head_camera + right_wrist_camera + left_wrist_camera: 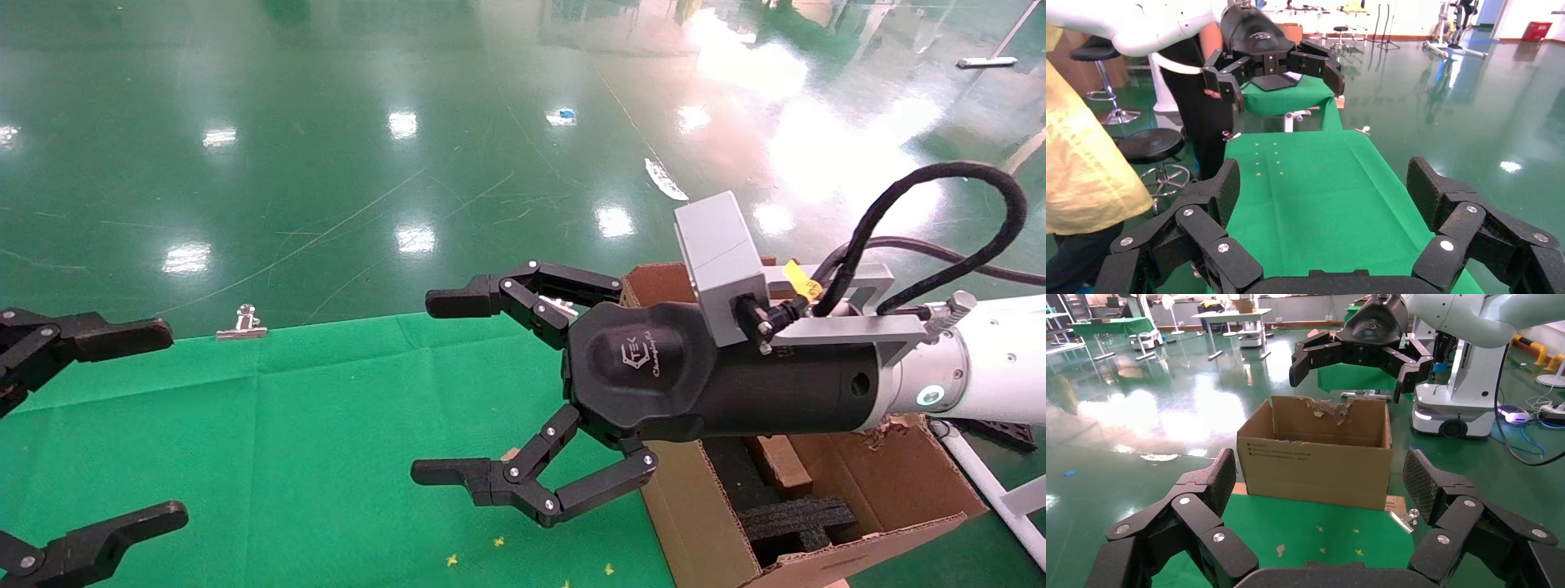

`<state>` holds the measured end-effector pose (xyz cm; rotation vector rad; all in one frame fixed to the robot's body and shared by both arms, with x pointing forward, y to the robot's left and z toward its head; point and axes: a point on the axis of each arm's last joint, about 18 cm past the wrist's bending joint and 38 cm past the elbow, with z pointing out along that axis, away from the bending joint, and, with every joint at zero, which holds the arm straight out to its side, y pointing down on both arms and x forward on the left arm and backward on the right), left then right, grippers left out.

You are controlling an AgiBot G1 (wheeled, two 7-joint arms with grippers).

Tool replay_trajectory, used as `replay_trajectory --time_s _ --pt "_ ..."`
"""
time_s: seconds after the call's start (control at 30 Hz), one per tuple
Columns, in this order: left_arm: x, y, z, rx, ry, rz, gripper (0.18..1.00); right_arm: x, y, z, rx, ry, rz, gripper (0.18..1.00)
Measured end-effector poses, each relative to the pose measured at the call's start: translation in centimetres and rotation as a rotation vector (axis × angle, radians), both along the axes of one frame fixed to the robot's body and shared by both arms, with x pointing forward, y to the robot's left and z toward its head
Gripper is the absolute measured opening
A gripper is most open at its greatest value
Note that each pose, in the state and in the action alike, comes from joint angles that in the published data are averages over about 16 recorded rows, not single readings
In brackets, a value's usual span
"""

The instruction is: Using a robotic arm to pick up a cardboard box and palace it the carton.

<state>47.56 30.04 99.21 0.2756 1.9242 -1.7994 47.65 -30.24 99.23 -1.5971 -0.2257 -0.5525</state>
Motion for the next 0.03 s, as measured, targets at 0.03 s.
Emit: replay_trajectory --time_s 0.03 --pt "0.00 0.00 0.00 0.000 0.000 0.000 1.001 0.00 0.00 0.00 0.000 0.000 0.000 1.000"
